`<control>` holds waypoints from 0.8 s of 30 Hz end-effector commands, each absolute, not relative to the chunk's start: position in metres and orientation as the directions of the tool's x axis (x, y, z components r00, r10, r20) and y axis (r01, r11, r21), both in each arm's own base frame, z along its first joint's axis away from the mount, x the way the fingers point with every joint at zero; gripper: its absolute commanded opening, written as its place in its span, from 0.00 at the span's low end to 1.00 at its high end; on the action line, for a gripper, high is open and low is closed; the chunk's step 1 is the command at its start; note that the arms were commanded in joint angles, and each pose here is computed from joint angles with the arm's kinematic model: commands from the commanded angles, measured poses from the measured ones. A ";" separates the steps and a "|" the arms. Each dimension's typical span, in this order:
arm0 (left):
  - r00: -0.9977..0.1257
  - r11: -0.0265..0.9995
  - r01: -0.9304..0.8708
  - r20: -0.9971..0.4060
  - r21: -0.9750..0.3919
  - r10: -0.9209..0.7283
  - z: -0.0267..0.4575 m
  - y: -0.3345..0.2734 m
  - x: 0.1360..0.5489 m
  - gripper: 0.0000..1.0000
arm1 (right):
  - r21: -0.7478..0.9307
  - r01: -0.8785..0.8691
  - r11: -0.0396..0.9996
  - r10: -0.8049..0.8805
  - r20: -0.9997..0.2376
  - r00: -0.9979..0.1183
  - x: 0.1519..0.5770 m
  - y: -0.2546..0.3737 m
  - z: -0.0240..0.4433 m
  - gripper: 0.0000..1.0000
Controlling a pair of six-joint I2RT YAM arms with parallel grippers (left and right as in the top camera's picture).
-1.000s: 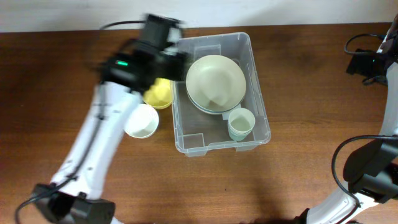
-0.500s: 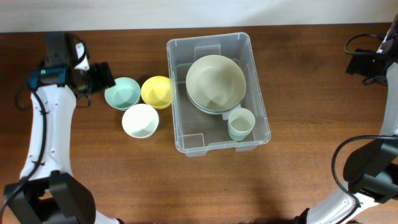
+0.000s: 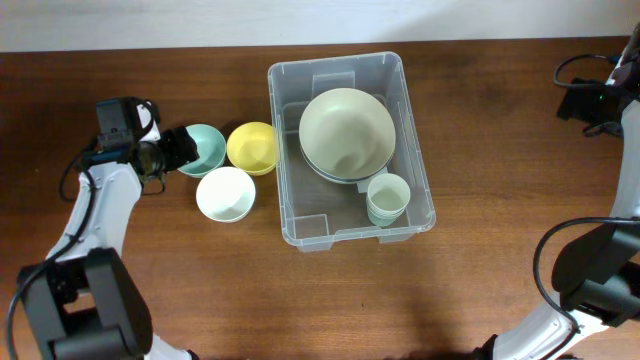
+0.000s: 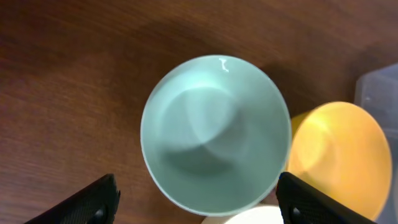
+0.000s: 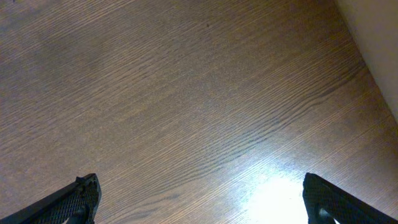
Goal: Pack container
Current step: 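Lower the left gripper onto the teal bowl rim and grasp it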
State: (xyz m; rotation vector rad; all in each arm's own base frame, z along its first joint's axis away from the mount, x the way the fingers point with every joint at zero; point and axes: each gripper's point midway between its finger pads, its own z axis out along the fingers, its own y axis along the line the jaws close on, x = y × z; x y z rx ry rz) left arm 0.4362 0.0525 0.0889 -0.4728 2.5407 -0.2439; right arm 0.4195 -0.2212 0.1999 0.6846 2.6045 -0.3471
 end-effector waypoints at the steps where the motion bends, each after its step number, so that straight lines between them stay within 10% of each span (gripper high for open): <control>1: -0.812 0.903 -0.327 -0.407 -0.278 -0.419 0.057 0.052 0.435 0.82 | -0.137 0.528 0.838 0.418 -0.461 -0.783 0.419 -0.225 0.200 0.99; 8: -0.836 0.900 -0.348 -0.346 -0.263 -0.425 0.016 0.053 0.435 0.80 | -0.137 0.528 0.838 0.418 -0.461 -0.783 0.419 -0.225 0.200 0.99; 15: -0.825 0.899 -0.359 -0.365 -0.250 -0.431 0.019 0.060 0.438 0.18 | -0.137 0.528 0.838 0.418 -0.461 -0.783 0.419 -0.225 0.200 0.99; 24: -0.790 0.859 -0.449 -0.340 -0.244 -0.510 0.033 0.102 0.431 0.01 | -0.138 0.529 0.838 0.418 -0.461 -0.783 0.419 -0.225 0.200 0.99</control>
